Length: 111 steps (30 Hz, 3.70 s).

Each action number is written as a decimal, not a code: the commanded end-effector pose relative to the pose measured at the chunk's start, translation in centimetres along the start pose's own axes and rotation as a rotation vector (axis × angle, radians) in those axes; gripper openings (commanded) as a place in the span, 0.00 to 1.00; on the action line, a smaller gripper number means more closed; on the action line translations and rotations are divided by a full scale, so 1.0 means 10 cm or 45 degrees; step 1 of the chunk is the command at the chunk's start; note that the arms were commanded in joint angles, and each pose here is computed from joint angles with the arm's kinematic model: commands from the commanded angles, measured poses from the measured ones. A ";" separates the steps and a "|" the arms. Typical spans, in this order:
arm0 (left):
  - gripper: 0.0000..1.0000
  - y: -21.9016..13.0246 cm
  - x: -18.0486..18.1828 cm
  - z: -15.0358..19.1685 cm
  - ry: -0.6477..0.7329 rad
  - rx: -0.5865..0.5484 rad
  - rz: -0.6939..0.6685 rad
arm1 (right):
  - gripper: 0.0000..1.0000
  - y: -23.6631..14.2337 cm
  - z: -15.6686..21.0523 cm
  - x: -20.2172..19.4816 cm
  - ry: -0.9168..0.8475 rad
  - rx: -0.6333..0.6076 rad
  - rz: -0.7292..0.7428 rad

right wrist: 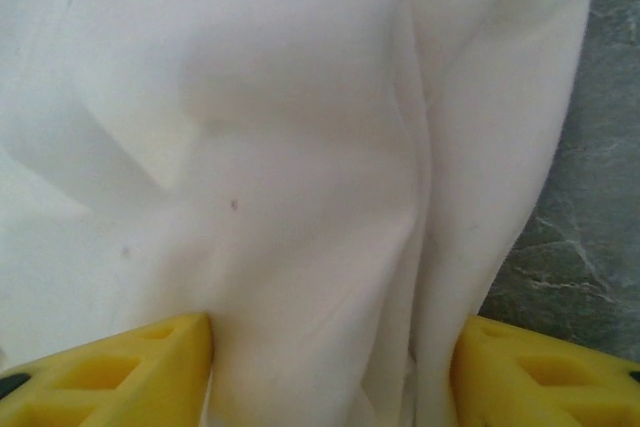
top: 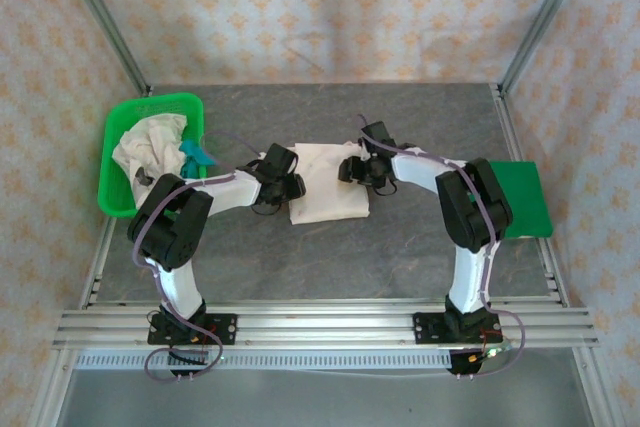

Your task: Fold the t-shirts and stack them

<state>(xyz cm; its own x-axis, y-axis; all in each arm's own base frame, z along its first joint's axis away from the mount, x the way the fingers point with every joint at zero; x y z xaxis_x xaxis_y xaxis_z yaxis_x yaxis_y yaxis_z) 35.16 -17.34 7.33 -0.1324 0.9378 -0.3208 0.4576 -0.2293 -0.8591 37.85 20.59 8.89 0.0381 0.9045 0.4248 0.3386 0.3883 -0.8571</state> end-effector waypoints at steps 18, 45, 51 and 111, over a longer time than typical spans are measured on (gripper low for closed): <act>0.48 0.19 -0.01 0.13 -0.022 0.023 0.072 | 0.00 0.19 0.24 -0.06 -0.237 0.164 0.378; 1.00 -1.29 -0.37 -0.03 0.388 -0.396 0.238 | 0.00 -2.01 0.27 -1.25 -0.805 -0.106 1.096; 1.00 -1.28 -0.56 0.00 0.446 -0.415 0.343 | 0.00 -2.27 0.13 -1.50 -0.785 -0.156 1.212; 1.00 -1.37 -1.01 0.37 0.761 -0.535 0.620 | 0.00 -2.66 -0.49 -2.81 -0.516 -0.102 1.546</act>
<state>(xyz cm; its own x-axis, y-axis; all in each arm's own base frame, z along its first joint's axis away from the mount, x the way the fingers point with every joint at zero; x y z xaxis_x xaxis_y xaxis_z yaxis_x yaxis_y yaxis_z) 27.39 -24.56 19.25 0.5586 0.7913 -0.2485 0.6309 -0.5999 -0.4920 32.18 -14.54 21.14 0.0128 0.7160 -0.6980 0.3649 -0.6533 -0.6634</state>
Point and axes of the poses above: each hand's point on the last joint's axis, 136 mm out from that joint toward the fingers, its own y axis out along the fingers, its own x axis along the line the jaws close on, z = x × y, the point moved 6 cm from there along -y, back along the fingers, and after that the axes turned 6 degrees about y, right-handed, at the moved point
